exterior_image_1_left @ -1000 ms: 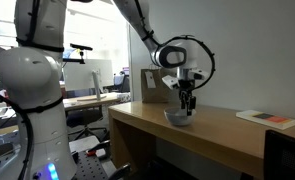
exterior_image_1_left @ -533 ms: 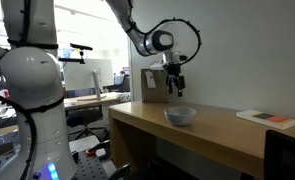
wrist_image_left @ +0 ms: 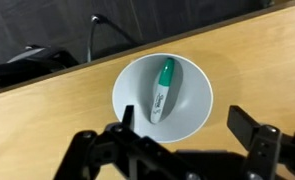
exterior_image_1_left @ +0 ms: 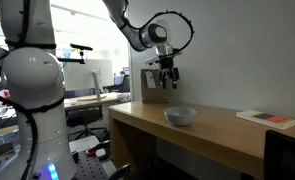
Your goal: Pick up the marker, put it in the cup, and move the cup slightly backward
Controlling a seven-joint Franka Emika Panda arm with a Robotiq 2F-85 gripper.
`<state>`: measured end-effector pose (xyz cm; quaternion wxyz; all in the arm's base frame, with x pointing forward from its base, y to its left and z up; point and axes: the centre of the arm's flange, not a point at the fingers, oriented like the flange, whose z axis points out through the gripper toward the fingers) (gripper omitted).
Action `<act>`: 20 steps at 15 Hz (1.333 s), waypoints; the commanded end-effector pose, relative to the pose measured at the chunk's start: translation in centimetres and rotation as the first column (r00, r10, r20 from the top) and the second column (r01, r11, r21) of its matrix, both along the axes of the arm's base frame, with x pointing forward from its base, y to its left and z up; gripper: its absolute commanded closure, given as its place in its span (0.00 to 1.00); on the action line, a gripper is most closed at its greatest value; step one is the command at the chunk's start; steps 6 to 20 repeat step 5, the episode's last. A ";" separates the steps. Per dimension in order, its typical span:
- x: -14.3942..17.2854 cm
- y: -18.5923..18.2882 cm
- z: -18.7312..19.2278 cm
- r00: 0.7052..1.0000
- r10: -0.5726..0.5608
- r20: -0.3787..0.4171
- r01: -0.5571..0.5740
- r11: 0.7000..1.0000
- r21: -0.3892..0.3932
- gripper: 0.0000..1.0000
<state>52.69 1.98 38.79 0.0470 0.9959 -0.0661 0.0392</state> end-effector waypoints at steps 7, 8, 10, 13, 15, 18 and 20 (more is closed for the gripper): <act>-0.4 0.1 0.7 1.000 0.022 -0.003 -0.022 0.999 -0.024 0.00; -0.4 0.1 0.7 1.000 0.022 -0.003 -0.022 0.999 -0.024 0.00; -0.4 0.1 0.7 1.000 0.022 -0.003 -0.022 0.999 -0.024 0.00; -0.4 0.1 0.7 1.000 0.022 -0.003 -0.022 0.999 -0.024 0.00; -0.4 0.1 0.7 1.000 0.022 -0.003 -0.022 0.999 -0.024 0.00; -0.4 0.1 0.7 1.000 0.022 -0.003 -0.022 0.999 -0.024 0.00; -0.4 0.1 0.7 1.000 0.022 -0.003 -0.022 0.999 -0.024 0.00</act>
